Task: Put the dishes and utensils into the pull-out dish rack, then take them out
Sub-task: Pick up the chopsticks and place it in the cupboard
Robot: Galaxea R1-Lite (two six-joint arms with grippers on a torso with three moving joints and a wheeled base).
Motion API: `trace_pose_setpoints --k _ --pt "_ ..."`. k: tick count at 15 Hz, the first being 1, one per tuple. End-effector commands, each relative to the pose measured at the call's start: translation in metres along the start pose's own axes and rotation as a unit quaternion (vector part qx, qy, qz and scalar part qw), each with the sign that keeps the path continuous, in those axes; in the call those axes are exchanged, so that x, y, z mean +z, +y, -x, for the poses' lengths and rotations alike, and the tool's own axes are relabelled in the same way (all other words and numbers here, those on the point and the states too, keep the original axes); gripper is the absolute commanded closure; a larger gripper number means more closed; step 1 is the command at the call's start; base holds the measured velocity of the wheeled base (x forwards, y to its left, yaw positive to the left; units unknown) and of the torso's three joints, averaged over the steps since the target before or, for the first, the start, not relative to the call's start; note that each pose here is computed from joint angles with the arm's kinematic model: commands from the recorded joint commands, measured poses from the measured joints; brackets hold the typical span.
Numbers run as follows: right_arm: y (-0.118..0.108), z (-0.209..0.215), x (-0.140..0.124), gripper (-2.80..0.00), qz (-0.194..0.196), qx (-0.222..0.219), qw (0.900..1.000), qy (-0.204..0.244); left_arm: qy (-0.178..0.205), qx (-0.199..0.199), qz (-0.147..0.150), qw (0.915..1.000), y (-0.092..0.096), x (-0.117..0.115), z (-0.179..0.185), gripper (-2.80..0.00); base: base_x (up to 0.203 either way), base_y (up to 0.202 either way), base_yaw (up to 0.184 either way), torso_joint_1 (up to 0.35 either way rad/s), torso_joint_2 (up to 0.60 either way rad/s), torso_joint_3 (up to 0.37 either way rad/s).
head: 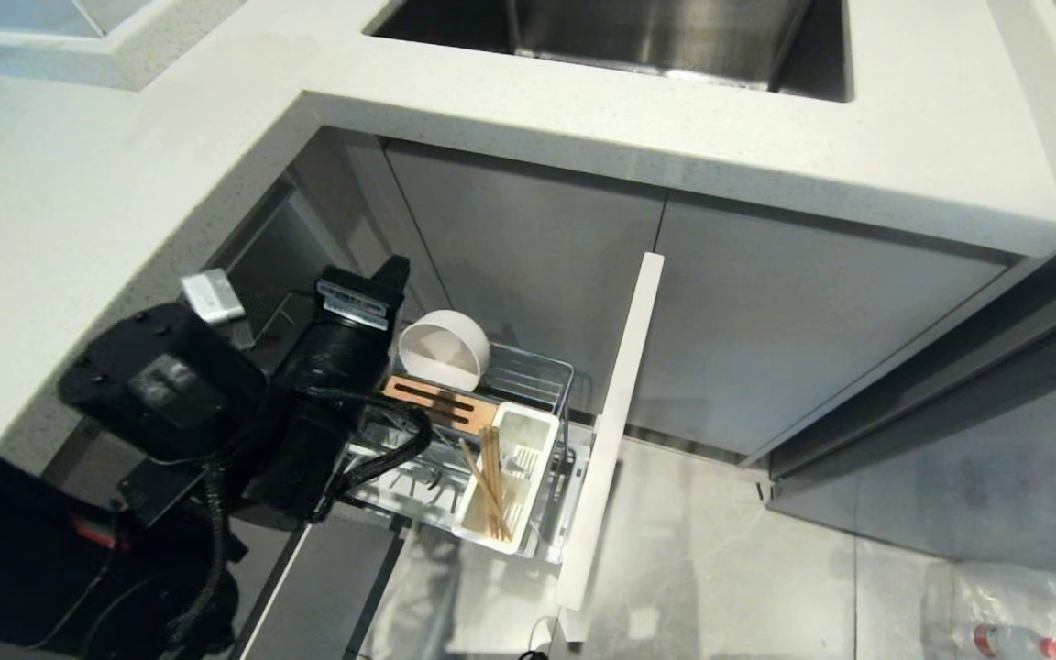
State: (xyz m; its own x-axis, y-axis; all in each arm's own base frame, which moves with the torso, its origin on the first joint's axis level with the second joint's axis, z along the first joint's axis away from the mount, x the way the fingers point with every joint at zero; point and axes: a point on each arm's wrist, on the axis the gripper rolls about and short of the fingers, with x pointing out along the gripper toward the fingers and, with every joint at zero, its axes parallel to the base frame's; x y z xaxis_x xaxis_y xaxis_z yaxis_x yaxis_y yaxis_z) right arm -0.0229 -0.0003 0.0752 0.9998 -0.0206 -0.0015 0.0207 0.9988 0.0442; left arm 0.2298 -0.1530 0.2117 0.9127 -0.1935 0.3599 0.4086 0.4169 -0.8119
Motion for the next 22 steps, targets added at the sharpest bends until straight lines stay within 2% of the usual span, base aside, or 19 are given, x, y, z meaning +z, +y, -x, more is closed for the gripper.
trace_pose_setpoints --k 1,4,7,9,11,13,14,15,17,18,22 --pt "0.0 0.0 0.0 0.0 0.0 0.0 1.0 0.001 -0.011 -0.043 -0.002 0.999 -0.021 0.023 0.016 0.0 0.0 0.0 0.0 0.0 0.0 0.0" --pt "0.0 0.0 0.0 0.0 0.0 0.0 1.0 0.001 -0.006 -0.094 -0.074 0.9928 -0.036 0.045 0.034 0.0 0.0 0.0 0.0 0.0 0.0 0.0" --pt "0.0 0.0 0.0 0.0 0.0 0.0 1.0 0.001 0.001 -0.149 -0.124 0.981 -0.058 0.068 0.05 0.0 0.0 0.0 0.0 0.0 0.0 0.0" --pt "0.0 0.0 0.0 0.0 0.0 0.0 1.0 0.001 0.002 -0.182 -0.167 0.969 -0.081 0.088 0.057 0.0 0.0 0.0 0.0 0.0 0.0 0.0" --pt "0.0 0.0 0.0 0.0 0.0 0.0 1.0 0.001 -0.002 -0.185 -0.21 0.96 -0.107 0.108 0.053 0.0 0.0 0.0 0.0 0.0 0.0 0.0" --pt "0.0 0.0 0.0 0.0 0.0 0.0 1.0 0.001 -0.008 -0.181 -0.273 0.9448 -0.126 0.127 0.057 0.0 0.0 0.0 0.0 0.0 0.0 0.0" --pt "0.0 0.0 0.0 0.0 0.0 0.0 1.0 0.001 -0.009 -0.176 -0.319 0.9313 -0.134 0.133 0.058 0.0 0.0 0.0 0.0 0.0 0.0 0.0" --pt "0.0 0.0 0.0 0.0 0.0 0.0 1.0 0.002 -0.014 -0.176 -0.346 0.9213 -0.141 0.14 0.059 0.0 0.0 0.0 0.0 0.0 0.0 0.0" --pt "0.0 0.0 0.0 0.0 0.0 0.0 1.0 0.001 -0.035 -0.182 -0.369 0.9106 -0.162 0.155 0.058 0.0 0.0 0.0 0.0 0.0 0.0 0.0" --pt "0.0 0.0 0.0 0.0 0.0 0.0 1.0 0.002 -0.037 -0.18 -0.376 0.9082 -0.17 0.161 0.058 0.0 0.0 0.0 0.0 0.0 0.0 0.0" --pt "0.0 0.0 0.0 0.0 0.0 0.0 1.0 0.001 -0.014 -0.142 -0.393 0.9084 -0.196 0.182 0.059 0.0 0.0 0.0 0.0 0.0 0.0 0.0"
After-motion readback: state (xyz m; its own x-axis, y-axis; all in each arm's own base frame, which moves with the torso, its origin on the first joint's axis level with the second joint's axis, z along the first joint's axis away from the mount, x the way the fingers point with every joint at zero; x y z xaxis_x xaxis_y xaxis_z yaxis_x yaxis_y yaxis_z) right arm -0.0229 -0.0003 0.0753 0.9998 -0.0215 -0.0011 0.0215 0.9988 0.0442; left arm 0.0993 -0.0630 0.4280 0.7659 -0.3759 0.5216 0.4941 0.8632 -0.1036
